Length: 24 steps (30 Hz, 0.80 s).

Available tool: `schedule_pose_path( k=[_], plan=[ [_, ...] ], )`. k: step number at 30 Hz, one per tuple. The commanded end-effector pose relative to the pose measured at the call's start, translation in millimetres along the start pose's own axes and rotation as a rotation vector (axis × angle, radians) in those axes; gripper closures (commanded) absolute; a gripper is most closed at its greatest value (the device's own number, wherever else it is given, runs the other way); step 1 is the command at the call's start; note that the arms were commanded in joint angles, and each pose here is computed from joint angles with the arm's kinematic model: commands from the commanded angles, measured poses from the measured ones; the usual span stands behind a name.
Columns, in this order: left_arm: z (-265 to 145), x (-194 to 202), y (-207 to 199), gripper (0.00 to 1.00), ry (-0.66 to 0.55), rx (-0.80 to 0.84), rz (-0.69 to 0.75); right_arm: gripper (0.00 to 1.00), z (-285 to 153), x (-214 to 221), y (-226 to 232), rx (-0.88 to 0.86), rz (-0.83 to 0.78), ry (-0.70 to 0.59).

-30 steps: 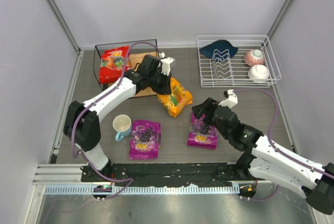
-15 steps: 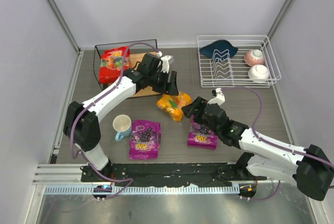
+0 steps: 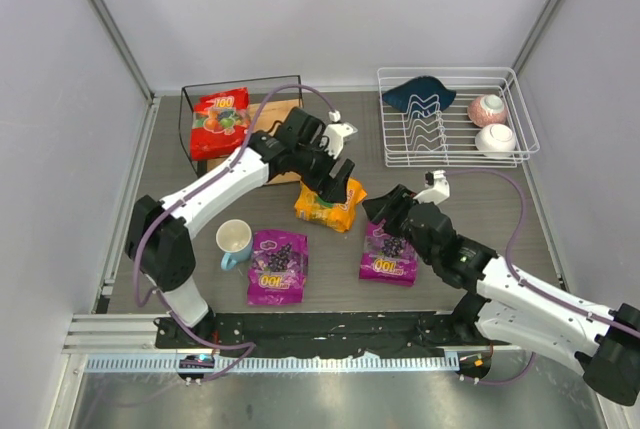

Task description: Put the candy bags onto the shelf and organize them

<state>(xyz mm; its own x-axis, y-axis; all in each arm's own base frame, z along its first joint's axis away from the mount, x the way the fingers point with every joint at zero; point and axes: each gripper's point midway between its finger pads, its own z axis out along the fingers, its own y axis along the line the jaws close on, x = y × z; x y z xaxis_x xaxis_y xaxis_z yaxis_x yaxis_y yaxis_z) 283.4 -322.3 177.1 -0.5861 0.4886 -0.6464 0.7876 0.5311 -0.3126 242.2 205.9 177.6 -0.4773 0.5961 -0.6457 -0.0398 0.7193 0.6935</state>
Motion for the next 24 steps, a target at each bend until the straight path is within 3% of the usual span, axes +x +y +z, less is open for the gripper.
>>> schedule_pose_path(
  k=[1,6,16,24],
  plan=[
    [19,-4,20,0.21,0.024,-0.002,0.197,0.39,-1,-2,-4,0.014,-0.001,-0.018],
    [43,0,34,0.21,0.043,0.028,0.361,0.40,-6,-1,-4,-0.008,0.011,-0.017],
    [66,-2,67,0.20,0.053,-0.040,0.586,0.30,-13,-4,-7,-0.025,-0.008,-0.029],
    [83,40,77,0.21,0.164,-0.030,0.504,0.30,-12,-3,-8,-0.020,-0.014,-0.029]
  ],
)
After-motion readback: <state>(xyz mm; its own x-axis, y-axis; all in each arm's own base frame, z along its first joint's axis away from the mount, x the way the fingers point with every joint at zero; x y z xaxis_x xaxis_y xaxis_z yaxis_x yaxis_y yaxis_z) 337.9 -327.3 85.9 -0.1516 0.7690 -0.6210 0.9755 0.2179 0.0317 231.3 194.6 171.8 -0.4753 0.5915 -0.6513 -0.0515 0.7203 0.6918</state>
